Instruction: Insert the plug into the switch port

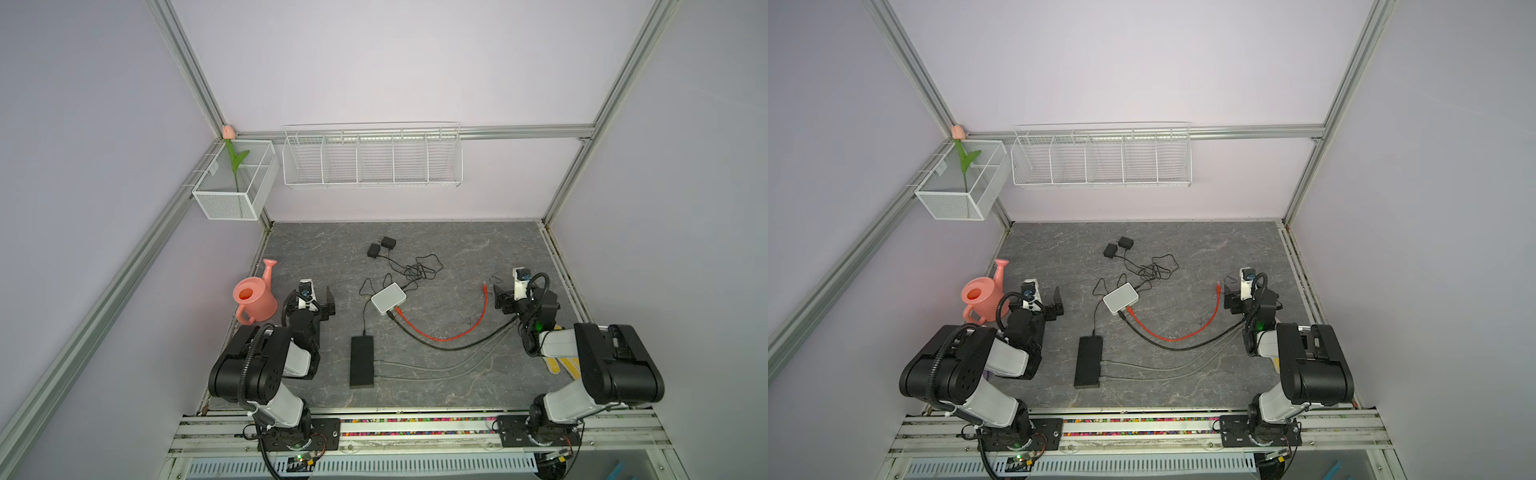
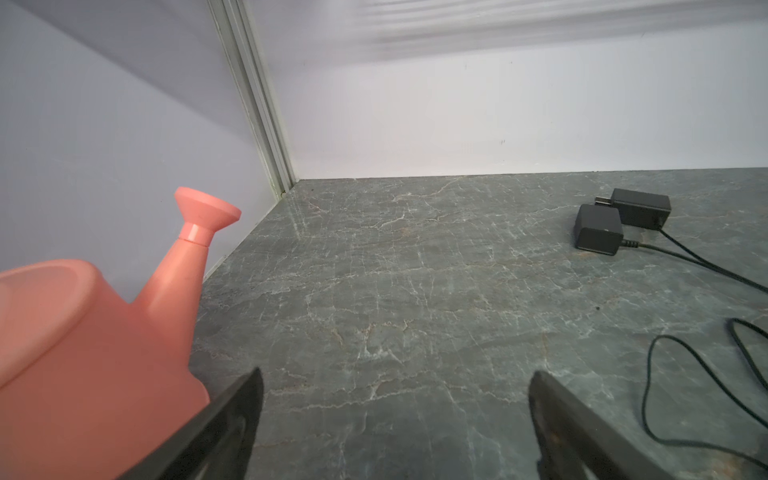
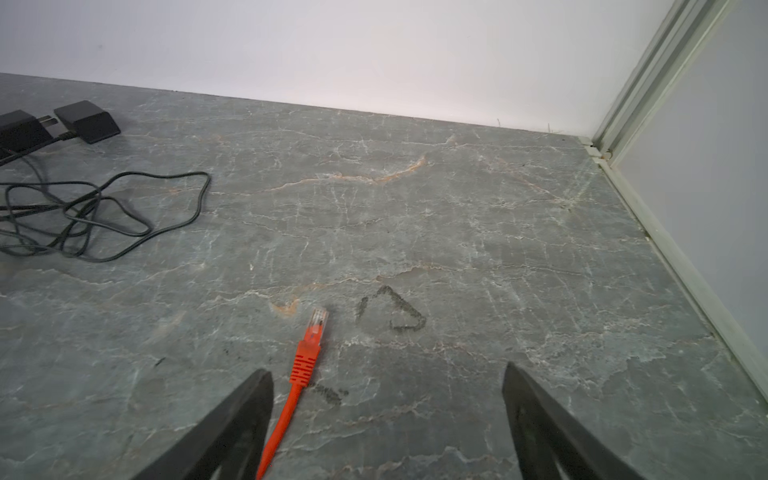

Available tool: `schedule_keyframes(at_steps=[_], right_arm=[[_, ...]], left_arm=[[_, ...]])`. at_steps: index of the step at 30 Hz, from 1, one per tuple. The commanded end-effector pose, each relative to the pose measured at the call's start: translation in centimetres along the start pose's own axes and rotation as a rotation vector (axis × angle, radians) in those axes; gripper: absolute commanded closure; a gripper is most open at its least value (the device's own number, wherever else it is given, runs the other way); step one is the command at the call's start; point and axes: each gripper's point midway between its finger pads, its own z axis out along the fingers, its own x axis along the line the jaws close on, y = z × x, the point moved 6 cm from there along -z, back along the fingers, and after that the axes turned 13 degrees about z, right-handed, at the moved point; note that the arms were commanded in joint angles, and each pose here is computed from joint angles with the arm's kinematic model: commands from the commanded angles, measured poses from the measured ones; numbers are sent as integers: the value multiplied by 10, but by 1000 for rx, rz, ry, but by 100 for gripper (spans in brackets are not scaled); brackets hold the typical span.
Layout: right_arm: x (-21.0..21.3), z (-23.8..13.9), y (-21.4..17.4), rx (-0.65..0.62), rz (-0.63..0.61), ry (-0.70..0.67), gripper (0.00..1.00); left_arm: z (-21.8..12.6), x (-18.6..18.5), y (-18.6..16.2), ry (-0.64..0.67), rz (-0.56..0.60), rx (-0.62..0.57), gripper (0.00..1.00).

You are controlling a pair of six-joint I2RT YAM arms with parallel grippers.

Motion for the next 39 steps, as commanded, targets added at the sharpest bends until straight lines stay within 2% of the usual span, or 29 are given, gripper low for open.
schedule_keyframes(at_steps=[1, 5, 10, 14, 16, 18, 21, 26, 39], right_arm=[[5, -1, 4, -4, 7, 41, 11], [5, -1, 4, -5, 7, 40, 11], [5, -1, 4, -5, 7, 40, 11], [5, -1, 4, -5, 6, 42, 11], [6, -2, 4, -6, 1, 53, 11], [9, -4, 4, -9, -12, 81, 11], [6, -2, 5, -8, 6, 62, 11], [-12, 2, 8, -6, 67, -123, 11], [-10, 2, 7, -5, 48, -139, 11]], left_arm=[[22, 10, 10, 42, -32, 59, 1], [35, 26, 3, 79, -111, 157, 1], [33, 30, 3, 76, -130, 136, 1], [15, 41, -1, 177, -178, 64, 1], [15, 29, 1, 67, -136, 46, 0], [20, 4, 9, -151, -43, 22, 3], [30, 8, 8, -133, -64, 72, 1], [37, 20, 5, -89, -115, 110, 1], [36, 20, 5, -88, -114, 108, 1]])
